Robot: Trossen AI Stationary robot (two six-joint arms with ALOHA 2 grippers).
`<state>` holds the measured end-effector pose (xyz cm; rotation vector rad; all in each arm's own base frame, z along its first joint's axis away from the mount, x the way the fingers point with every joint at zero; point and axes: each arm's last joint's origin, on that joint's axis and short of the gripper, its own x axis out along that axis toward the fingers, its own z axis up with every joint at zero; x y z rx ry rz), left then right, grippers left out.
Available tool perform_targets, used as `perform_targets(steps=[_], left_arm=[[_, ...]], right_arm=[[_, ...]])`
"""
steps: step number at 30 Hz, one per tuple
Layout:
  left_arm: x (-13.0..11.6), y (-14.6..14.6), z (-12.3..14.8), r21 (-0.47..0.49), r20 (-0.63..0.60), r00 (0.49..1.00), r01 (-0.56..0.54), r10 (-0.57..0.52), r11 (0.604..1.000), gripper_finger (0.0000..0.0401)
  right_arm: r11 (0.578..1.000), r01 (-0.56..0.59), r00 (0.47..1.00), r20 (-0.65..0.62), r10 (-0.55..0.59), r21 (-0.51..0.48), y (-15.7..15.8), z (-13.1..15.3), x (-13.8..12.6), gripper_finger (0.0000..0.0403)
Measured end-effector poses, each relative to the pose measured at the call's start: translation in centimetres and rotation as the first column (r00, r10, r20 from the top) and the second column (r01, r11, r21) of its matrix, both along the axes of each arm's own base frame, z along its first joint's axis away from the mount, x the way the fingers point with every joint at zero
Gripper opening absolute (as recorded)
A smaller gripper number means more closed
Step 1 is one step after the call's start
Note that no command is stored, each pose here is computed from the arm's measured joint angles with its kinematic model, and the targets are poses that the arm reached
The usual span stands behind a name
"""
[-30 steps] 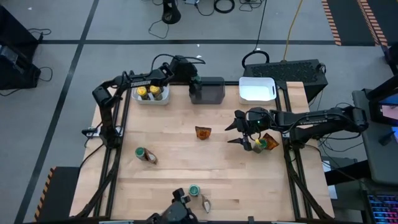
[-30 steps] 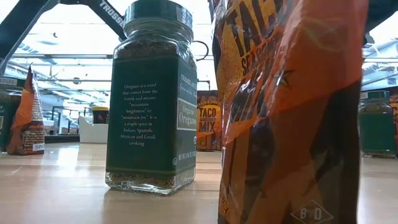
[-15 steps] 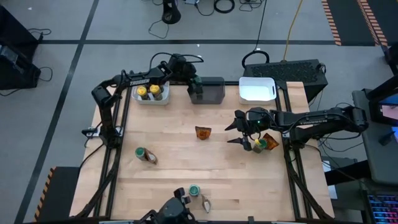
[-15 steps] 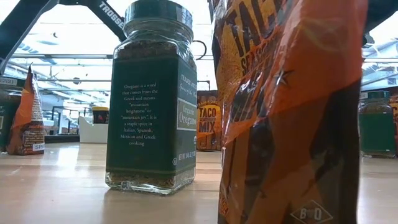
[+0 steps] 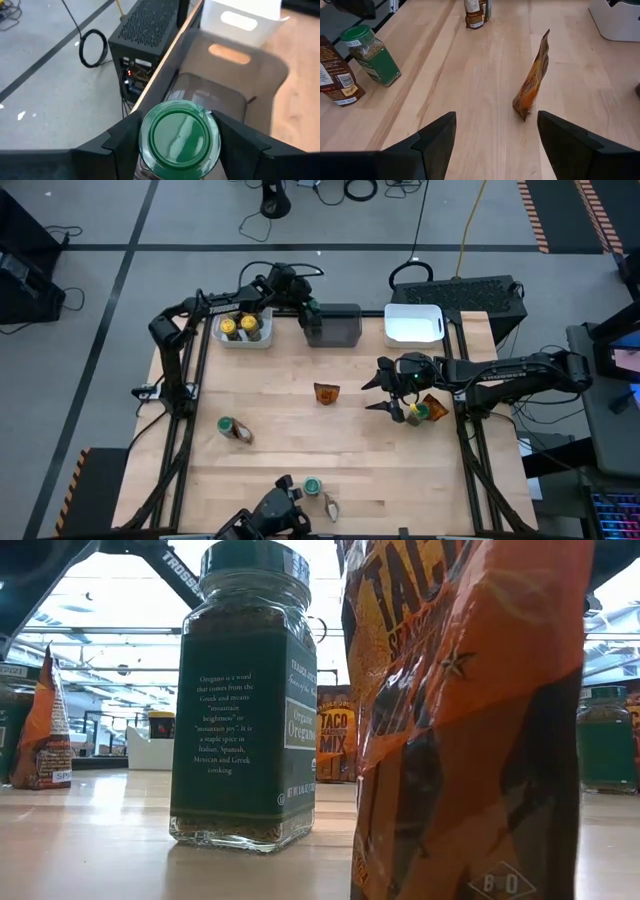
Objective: Sort spices by type
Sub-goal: Put the top center green seasoning bottle into the black bin, then put the top left green seasoning bottle into the black bin
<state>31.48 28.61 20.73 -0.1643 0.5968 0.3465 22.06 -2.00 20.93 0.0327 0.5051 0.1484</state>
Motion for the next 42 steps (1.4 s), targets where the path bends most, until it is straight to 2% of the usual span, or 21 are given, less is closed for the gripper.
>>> perform_targets(steps=[9, 16, 25, 32, 42], left_arm=[[0.4, 0.4, -1.7, -0.014, -0.017, 1.000, 0.003, -0.003, 1.000, 0.0223], [0.6, 0.5, -2.0, 0.001, -0.018, 1.000, -0.005, 0.005, 1.000, 0.0228], [0.8, 0.3, -2.1, 0.006, -0.040, 0.999, -0.027, 0.027, 1.000, 0.0285], [0.7, -0.1, -0.5, 0.038, -0.006, 1.000, -0.023, 0.023, 0.999, 0.0324], [0.2, -1.0, 2.6, 0.074, 0.050, 0.999, -0.007, 0.003, 0.997, 0.0327]], right_arm=[[1.000, 0.001, 1.000, -0.001, -0.001, 0.002, 0.0, 0.0, 0.0, 0.0263], [1.000, 0.001, 1.000, -0.002, -0.001, 0.003, 0.0, 0.0, 0.0, 0.0263], [1.000, -0.001, 1.000, -0.007, 0.001, 0.001, 0.0, -0.1, 0.0, 0.0263], [1.000, -0.001, 1.000, -0.018, 0.001, 0.003, 0.0, -0.2, -0.1, 0.0263], [1.000, 0.001, 1.000, -0.018, 0.000, 0.004, 0.0, -0.1, -0.1, 0.0263]])
